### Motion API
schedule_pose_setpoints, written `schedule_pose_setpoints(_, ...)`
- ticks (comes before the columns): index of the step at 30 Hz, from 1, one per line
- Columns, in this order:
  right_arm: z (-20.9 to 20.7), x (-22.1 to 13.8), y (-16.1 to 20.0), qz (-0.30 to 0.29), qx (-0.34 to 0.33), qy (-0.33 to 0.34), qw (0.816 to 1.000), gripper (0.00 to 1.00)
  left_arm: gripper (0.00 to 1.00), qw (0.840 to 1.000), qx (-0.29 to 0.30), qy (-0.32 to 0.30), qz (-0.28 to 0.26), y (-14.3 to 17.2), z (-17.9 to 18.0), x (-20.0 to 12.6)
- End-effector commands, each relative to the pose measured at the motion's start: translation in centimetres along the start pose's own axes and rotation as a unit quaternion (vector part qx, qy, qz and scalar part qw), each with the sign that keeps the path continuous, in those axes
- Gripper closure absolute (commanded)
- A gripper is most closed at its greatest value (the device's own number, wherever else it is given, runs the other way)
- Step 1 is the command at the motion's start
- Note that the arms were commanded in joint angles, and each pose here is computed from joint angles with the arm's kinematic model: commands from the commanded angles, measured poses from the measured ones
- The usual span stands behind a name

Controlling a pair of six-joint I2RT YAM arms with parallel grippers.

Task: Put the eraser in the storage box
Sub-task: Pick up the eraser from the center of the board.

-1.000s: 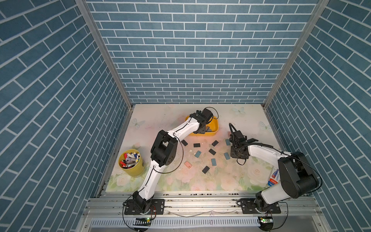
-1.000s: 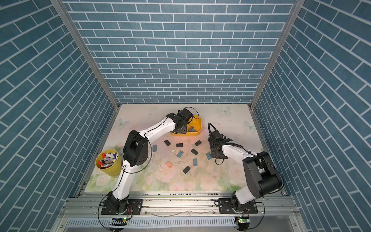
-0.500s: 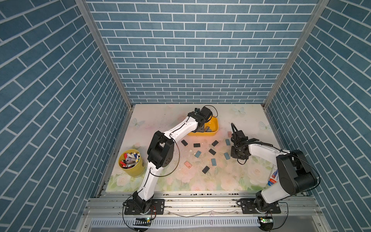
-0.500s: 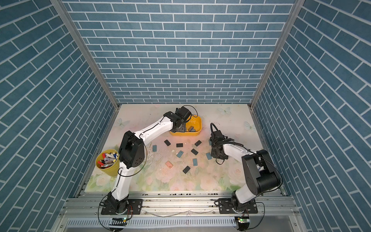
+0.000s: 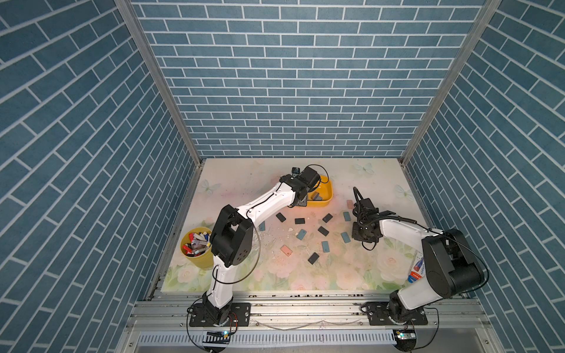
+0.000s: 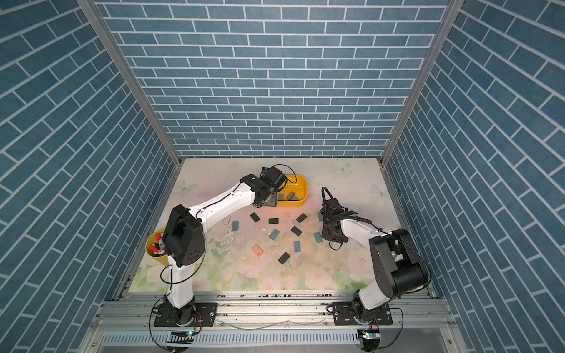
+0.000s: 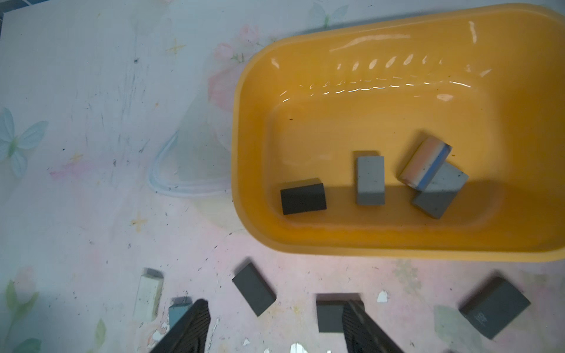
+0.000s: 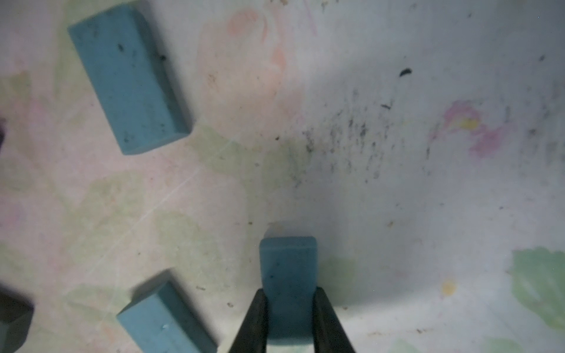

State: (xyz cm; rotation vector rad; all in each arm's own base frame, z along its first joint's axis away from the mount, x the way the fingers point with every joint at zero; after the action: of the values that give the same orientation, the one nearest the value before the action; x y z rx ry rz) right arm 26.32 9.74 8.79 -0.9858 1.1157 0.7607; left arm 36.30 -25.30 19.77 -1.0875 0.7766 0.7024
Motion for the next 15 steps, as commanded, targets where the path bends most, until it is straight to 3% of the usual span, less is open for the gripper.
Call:
schedule_pose_setpoints(1,0.2,-0.7,0.0,-0.001,0.011,-0.014,1.000,0.81,0.27,1.000,-0.019,-0.001,-0.014,0.8,0.7,-1.1)
schedule_pose_setpoints(15,3.9,-5.5,-2.2,-0.033,-0.032,-0.051,0.998,0.82,0.27,0.999,-0.040,0.004,0.013,7.9,2.5,-0.7)
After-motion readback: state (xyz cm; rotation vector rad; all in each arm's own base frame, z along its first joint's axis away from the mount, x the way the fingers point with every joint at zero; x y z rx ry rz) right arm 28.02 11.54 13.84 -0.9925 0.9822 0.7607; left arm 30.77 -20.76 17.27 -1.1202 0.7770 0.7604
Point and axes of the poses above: each gripper's point midway between its finger pads, its own x axis out along the fingers, its own z axis along the line the jaws close on, y = z × x, the point moved 7 cm from there along -x, back along the fingers, and after that the axes turned 14 degrees about x, right-handed, at the moved point
